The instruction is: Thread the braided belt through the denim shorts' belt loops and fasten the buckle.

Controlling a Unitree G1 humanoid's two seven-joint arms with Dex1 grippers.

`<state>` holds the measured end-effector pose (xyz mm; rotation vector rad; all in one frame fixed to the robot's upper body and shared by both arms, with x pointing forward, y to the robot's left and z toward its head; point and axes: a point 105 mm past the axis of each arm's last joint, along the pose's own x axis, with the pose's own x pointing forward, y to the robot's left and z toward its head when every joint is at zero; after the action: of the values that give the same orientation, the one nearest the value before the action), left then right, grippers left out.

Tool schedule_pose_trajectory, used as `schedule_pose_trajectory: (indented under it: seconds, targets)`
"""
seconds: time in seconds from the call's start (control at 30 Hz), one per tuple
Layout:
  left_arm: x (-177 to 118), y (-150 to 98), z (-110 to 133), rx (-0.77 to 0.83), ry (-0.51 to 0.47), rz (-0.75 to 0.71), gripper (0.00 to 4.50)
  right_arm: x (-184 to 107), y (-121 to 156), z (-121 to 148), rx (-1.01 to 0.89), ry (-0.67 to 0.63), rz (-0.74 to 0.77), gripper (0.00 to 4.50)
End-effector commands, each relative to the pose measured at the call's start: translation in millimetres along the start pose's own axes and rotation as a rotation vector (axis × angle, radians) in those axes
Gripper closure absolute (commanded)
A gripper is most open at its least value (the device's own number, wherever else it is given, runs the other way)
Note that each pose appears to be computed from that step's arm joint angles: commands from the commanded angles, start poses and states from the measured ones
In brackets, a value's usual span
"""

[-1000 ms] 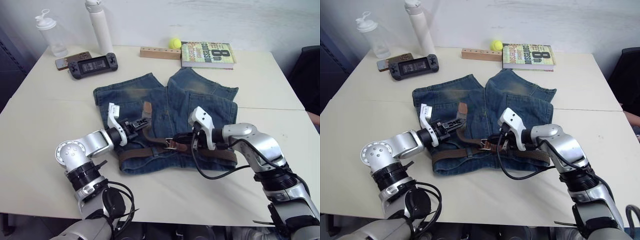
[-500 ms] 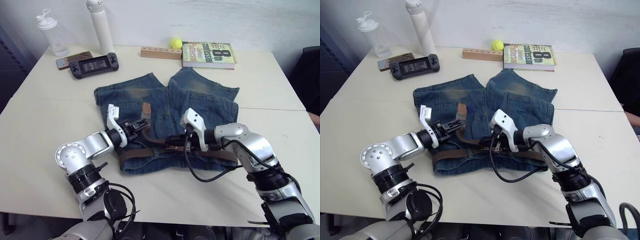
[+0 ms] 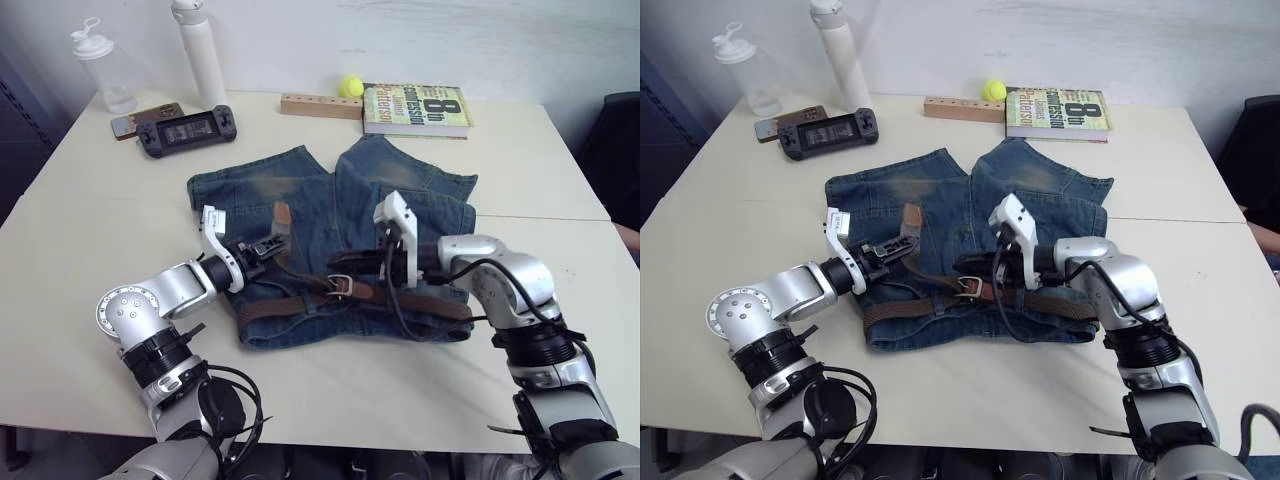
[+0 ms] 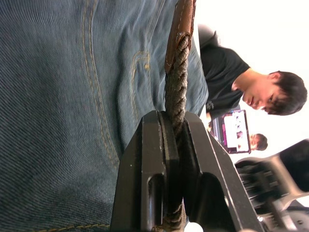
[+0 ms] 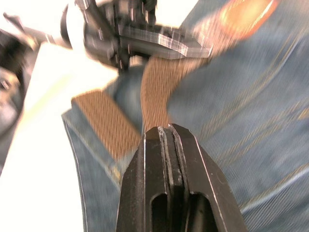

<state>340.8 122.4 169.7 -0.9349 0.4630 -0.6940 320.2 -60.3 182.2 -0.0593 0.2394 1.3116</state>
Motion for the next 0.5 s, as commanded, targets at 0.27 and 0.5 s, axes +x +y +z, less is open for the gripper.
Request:
schedule_pose_trajectory:
  seconds: [0.27, 0.5]
  targets:
    - [2, -22, 4, 0.075, 0.016, -0.067, 4.50, 8, -3, -31, 0.062, 0.029, 0.012, 4.43]
    - [2, -16, -2, 0.079, 0.040, -0.047, 4.50, 8, -11, -57, 0.104, 0.065, -0.001, 4.43]
